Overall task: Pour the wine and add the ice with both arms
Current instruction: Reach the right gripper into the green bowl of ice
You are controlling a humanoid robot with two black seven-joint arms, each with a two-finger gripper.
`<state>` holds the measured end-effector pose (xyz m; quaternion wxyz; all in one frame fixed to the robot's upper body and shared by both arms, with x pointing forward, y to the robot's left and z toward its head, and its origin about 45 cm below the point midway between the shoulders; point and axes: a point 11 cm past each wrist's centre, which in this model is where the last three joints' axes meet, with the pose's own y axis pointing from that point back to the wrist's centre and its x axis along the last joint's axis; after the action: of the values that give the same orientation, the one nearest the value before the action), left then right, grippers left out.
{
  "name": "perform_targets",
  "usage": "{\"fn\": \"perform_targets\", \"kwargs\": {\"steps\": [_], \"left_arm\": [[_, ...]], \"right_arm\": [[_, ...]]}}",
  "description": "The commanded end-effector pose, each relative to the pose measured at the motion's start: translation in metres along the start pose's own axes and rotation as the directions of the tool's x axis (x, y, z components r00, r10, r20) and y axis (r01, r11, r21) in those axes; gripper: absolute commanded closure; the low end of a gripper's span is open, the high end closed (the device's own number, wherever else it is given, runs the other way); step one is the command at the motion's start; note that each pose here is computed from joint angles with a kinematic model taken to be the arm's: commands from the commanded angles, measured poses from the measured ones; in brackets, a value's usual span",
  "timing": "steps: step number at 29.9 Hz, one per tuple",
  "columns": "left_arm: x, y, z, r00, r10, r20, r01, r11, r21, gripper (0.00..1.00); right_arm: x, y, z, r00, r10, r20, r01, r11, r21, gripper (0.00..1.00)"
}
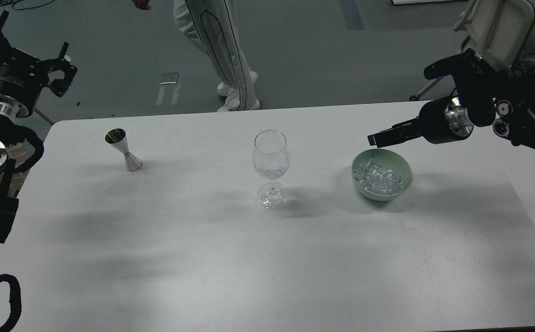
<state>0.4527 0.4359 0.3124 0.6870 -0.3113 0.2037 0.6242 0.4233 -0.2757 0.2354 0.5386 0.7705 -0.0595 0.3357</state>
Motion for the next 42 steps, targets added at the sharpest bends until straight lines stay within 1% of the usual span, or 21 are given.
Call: {"fn": "perform_targets", "kwargs": {"steps": [1,6,10,20,25,27,42], "left_arm": [[0.002,0.002,-0.003,1.0,0.006,-0.003,-0.006,1.0,0.004,0.02],[0.005,0.005,-0.012,1.0,0.014,-0.013,-0.013,1.0,0.014,0.02],[0.007,0.006,-0.015,1.0,0.018,-0.016,-0.018,1.0,0.019,0.02],[0.009,0.008,-0.018,1.0,0.021,-0.017,-0.021,1.0,0.022,0.02],[0.009,0.008,-0.017,1.0,0.021,-0.015,-0.021,1.0,0.02,0.02],[0.009,0.008,-0.017,1.0,0.021,-0.015,-0.021,1.0,0.02,0.02],[0.007,0.007,-0.023,0.999,0.018,-0.031,-0.018,1.0,0.022,0.02]], "right_arm": [[-0.007,-0.003,-0.006,1.0,-0.015,0.0,0.015,1.0,0.019,0.2],[-0.017,-0.006,-0.001,0.999,-0.028,0.016,0.028,1.0,-0.001,0.2],[-0.036,-0.013,0.007,0.998,-0.051,0.041,0.053,0.998,-0.037,0.2],[-0.036,-0.018,0.003,0.998,-0.044,0.043,0.045,0.999,-0.025,0.2],[-0.046,-0.024,0.001,0.998,-0.049,0.048,0.05,0.999,-0.021,0.2],[-0.044,-0.025,0.003,0.999,-0.023,0.043,0.025,0.999,-0.034,0.2],[-0.043,-0.031,-0.001,0.999,-0.024,0.036,0.026,0.999,-0.033,0.21]]}}
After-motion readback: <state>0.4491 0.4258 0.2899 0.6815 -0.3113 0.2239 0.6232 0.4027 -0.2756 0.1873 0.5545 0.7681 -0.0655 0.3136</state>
